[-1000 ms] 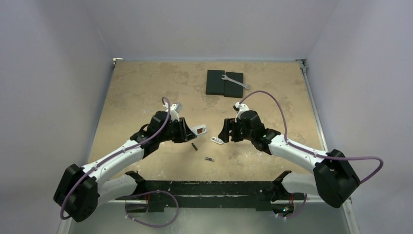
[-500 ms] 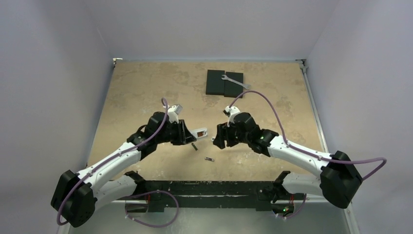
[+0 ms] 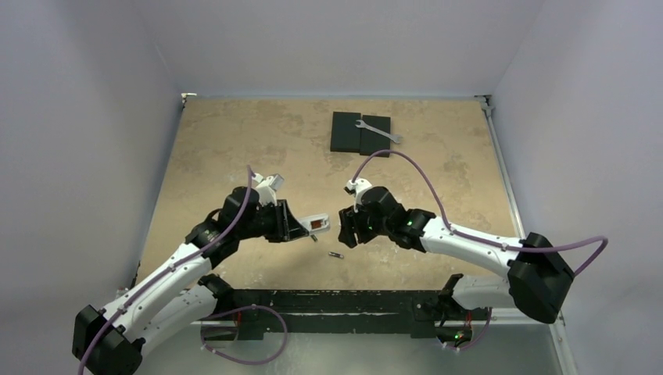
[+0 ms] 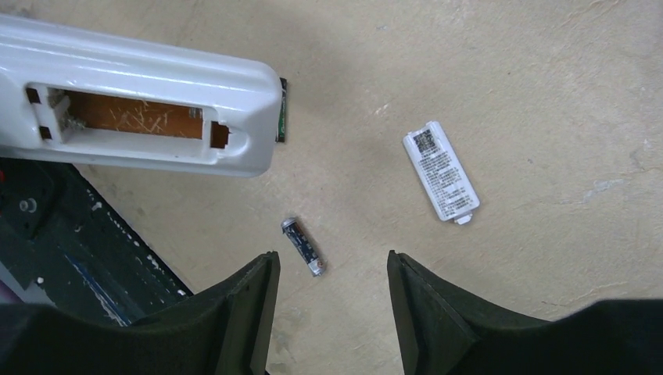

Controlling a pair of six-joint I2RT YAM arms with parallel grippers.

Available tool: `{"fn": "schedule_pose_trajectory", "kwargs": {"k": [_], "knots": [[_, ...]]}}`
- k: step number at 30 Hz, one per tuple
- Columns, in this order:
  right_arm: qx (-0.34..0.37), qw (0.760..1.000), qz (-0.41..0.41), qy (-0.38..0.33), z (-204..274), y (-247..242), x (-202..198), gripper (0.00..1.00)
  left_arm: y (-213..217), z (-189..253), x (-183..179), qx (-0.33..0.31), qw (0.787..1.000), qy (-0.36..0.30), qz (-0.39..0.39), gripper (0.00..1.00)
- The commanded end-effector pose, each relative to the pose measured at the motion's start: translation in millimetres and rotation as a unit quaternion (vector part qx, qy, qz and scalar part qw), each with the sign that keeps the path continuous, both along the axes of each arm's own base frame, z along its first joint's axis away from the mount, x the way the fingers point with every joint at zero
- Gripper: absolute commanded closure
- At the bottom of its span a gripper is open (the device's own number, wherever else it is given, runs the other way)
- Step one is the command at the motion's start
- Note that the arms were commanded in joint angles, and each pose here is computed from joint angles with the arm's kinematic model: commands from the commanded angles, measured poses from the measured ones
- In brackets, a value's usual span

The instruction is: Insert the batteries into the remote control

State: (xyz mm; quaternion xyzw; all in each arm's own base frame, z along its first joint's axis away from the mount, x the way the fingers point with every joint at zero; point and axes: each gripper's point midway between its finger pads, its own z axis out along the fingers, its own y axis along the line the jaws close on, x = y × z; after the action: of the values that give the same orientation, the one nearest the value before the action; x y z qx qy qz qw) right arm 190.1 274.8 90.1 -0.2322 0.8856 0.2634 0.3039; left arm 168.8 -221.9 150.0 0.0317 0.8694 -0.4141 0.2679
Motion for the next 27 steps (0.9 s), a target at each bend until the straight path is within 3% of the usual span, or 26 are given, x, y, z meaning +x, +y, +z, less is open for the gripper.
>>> {"fn": "schedule_pose_trajectory", "kwargs": {"k": [1, 15, 27], "knots": [[-0.014, 1.000, 0.021, -0.016, 3, 7, -1, 0.40, 10, 14, -1, 0.012, 1.000, -0.008, 0.024, 1.00], [-0.095, 0.991, 0.089, 0.008, -43, 24, -24, 0.41, 20, 20, -4, 0.016, 0.999, -0.015, 0.043, 1.00], [-0.119, 0.987, 0.112, 0.010, -62, 37, -33, 0.45, 22, 25, -6, 0.013, 0.999, -0.019, 0.048, 1.00]]}}
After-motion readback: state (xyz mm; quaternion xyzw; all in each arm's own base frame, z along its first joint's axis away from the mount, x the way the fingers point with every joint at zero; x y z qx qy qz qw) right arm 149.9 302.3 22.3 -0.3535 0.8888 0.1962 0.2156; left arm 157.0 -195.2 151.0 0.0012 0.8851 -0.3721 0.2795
